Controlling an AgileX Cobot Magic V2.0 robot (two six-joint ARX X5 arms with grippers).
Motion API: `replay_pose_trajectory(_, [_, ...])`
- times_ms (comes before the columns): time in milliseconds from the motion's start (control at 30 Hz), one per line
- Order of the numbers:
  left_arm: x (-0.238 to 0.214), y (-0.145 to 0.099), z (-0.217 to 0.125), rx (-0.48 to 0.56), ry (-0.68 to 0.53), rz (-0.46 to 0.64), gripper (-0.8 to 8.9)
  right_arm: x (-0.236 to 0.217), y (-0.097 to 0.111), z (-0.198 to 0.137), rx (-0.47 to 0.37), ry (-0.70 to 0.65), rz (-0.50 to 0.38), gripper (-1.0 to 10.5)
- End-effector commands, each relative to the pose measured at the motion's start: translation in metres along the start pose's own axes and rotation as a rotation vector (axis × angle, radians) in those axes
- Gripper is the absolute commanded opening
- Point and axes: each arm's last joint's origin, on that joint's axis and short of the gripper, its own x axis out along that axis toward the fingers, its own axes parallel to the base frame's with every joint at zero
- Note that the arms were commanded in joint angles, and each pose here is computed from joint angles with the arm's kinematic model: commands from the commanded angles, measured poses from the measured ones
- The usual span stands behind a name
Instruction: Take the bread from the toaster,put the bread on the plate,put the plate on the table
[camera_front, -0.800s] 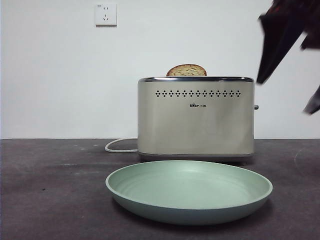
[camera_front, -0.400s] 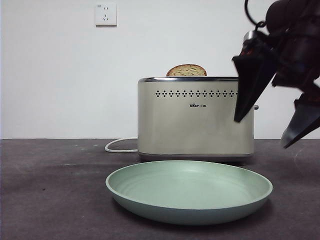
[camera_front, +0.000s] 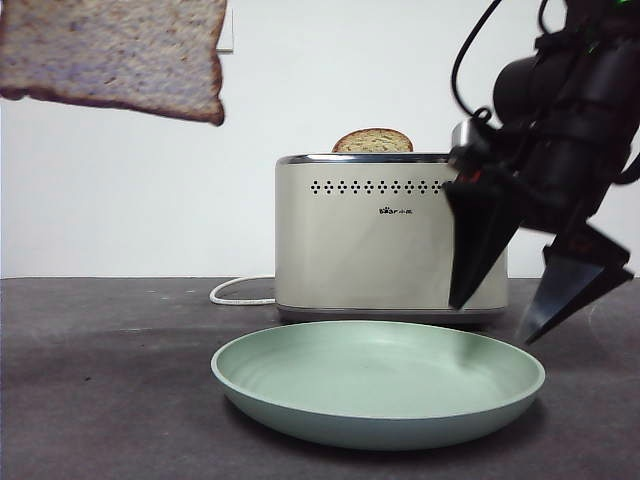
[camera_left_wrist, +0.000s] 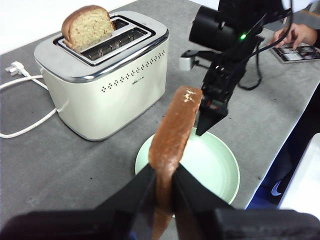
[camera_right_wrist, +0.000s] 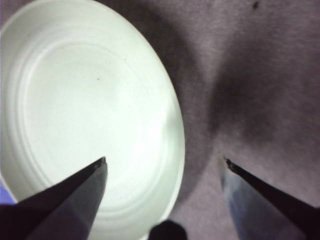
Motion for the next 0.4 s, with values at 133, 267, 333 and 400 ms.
replay_pose_trajectory(133, [-0.004, -0.003, 0.001, -0.013, -0.033, -0.01, -0.06, 0.025, -0.005, 0.002, 0.021, 0.057, 0.004, 3.7])
replay_pose_trajectory(267, [-0.004, -0.003, 0.0, -0.013, -0.03, -0.016, -0.06, 0.03, -0.007, 0.003, 0.023, 0.063, 0.004, 1.5])
replay_pose_trajectory(333, [-0.004, -0.004, 0.0, -0.012, -0.03, -0.019, -0.06, 0.03, -0.006, 0.004, 0.019, 0.053, 0.004, 0.3])
replay_pose_trajectory(400, [-0.004, -0.004, 0.0, -0.015, -0.031, -0.023, -0.06, 0.03, -0.007, 0.004, 0.017, 0.05, 0.004, -0.2])
